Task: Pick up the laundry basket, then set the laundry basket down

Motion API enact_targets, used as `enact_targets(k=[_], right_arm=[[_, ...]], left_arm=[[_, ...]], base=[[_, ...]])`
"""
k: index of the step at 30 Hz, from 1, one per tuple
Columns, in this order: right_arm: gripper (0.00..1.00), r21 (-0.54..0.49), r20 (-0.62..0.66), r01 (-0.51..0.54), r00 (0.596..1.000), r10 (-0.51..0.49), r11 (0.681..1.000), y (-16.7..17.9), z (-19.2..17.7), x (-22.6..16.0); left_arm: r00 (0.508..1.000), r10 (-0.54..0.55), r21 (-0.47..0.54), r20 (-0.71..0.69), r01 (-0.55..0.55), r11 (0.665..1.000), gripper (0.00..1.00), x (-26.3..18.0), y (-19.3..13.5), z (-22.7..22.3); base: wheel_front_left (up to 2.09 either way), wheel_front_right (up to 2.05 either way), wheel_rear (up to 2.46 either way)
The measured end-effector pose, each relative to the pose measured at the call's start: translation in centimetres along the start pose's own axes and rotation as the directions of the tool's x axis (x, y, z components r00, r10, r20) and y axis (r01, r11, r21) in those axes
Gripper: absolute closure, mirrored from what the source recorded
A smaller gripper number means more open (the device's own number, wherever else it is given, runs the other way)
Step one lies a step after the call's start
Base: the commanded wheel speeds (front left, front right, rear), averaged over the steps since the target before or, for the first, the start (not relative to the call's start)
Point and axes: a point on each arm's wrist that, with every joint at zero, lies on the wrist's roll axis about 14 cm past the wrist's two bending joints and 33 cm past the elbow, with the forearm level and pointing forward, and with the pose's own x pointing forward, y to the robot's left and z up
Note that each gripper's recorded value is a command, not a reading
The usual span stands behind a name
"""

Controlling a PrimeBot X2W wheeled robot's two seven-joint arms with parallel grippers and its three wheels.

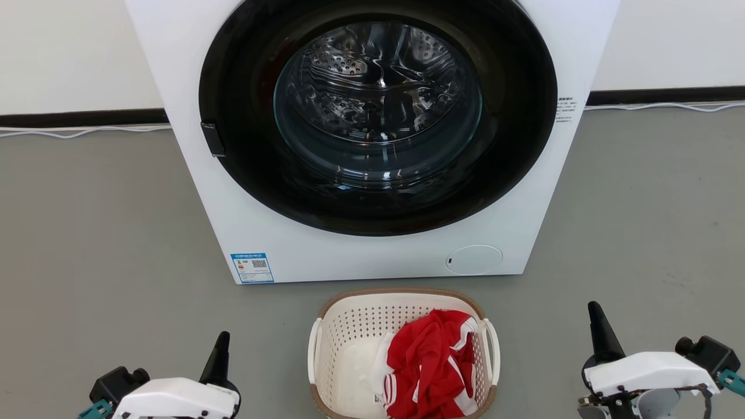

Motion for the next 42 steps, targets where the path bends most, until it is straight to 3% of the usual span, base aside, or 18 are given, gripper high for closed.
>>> enact_targets(k=[22,42], right_arm=[[1.00,0.257,0.011,-0.027,1.000,0.025,0.966,0.8,0.8,0.2],[1.00,0.483,0.027,-0.079,0.997,0.075,0.872,2.0,1.8,0.6]], left_arm=[[0.998,-0.054,-0.215,0.020,0.057,0.975,1.00,0.1,-1.0,1.4],[0.992,-0.107,-0.401,0.060,0.122,0.908,1.00,0.0,-1.9,3.0]], base=[[0.00,0.00,0.00],[0.00,0.00,0.00]])
